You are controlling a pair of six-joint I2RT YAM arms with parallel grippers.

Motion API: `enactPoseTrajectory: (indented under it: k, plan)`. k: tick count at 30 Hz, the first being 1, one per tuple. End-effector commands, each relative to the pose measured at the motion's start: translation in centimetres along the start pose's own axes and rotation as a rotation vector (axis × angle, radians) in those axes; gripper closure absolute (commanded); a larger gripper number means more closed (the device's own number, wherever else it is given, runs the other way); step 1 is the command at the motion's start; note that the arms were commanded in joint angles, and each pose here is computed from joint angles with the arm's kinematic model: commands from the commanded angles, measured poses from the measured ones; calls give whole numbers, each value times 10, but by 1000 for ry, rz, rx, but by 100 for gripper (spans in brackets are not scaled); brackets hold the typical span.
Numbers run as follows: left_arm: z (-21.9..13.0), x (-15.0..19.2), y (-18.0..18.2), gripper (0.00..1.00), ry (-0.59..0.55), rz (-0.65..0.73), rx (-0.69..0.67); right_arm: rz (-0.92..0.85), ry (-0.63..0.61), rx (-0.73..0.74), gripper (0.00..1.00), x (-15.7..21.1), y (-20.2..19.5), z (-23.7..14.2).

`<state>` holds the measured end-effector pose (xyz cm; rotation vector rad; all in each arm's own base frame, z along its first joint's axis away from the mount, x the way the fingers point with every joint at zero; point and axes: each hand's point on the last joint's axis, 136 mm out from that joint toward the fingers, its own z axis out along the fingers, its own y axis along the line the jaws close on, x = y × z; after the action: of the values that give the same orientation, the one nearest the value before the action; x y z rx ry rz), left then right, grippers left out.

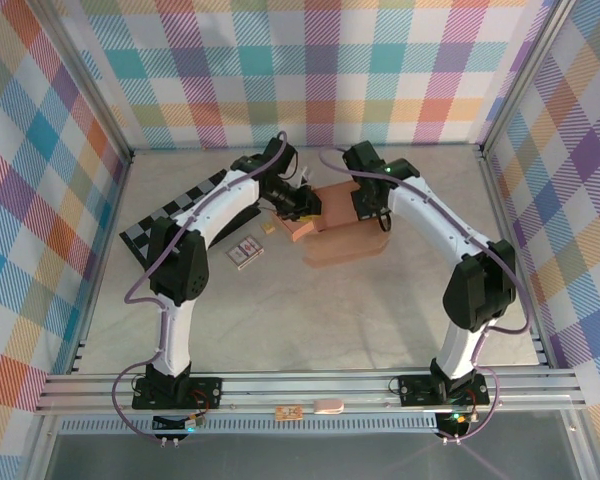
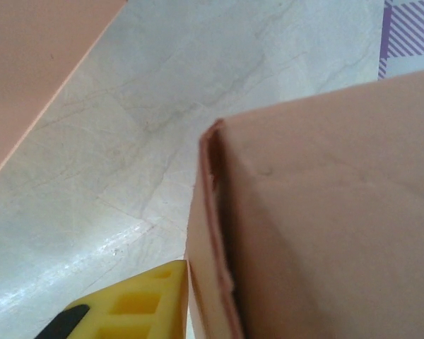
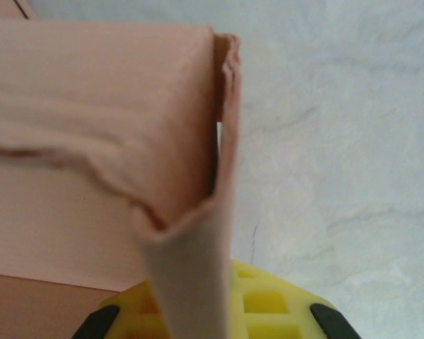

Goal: Fold the paper box

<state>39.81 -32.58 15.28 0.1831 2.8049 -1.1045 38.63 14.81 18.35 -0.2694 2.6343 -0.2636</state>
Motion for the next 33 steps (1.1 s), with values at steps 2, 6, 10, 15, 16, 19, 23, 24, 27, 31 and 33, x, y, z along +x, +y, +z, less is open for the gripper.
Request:
enactPoseTrajectory:
  k: [2, 6, 10, 15, 16, 19, 23, 24, 27, 31, 33]
  plan:
    - [11, 8, -9, 77, -37, -9, 88, 55, 40, -89, 100, 25, 15, -8]
    - [33, 27, 9, 79, -35, -36, 91, 27, 81, -59, 100, 48, 24, -1]
    - [39, 39, 16, 79, -51, -17, 47, 30, 98, -37, 100, 62, 24, 4]
    - [48, 48, 31, 82, -70, -17, -9, 25, 114, -23, 100, 76, 29, 11]
    - [51, 50, 34, 84, -71, -20, -24, 24, 118, -17, 100, 79, 30, 13]
    - [60, 59, 43, 84, -74, -8, -82, 23, 127, 6, 100, 87, 32, 17]
    - [68, 73, 59, 85, -95, -1, -172, 27, 136, 34, 100, 96, 34, 22]
    - [69, 76, 62, 84, -95, -9, -185, 30, 140, 45, 100, 99, 34, 23]
    - [72, 79, 68, 80, -113, -7, -207, 42, 147, 68, 100, 105, 32, 26]
    - [76, 86, 79, 79, -98, -17, -232, 55, 155, 91, 100, 109, 29, 28]
    - [78, 90, 83, 79, -91, -20, -240, 59, 162, 102, 100, 110, 28, 29]
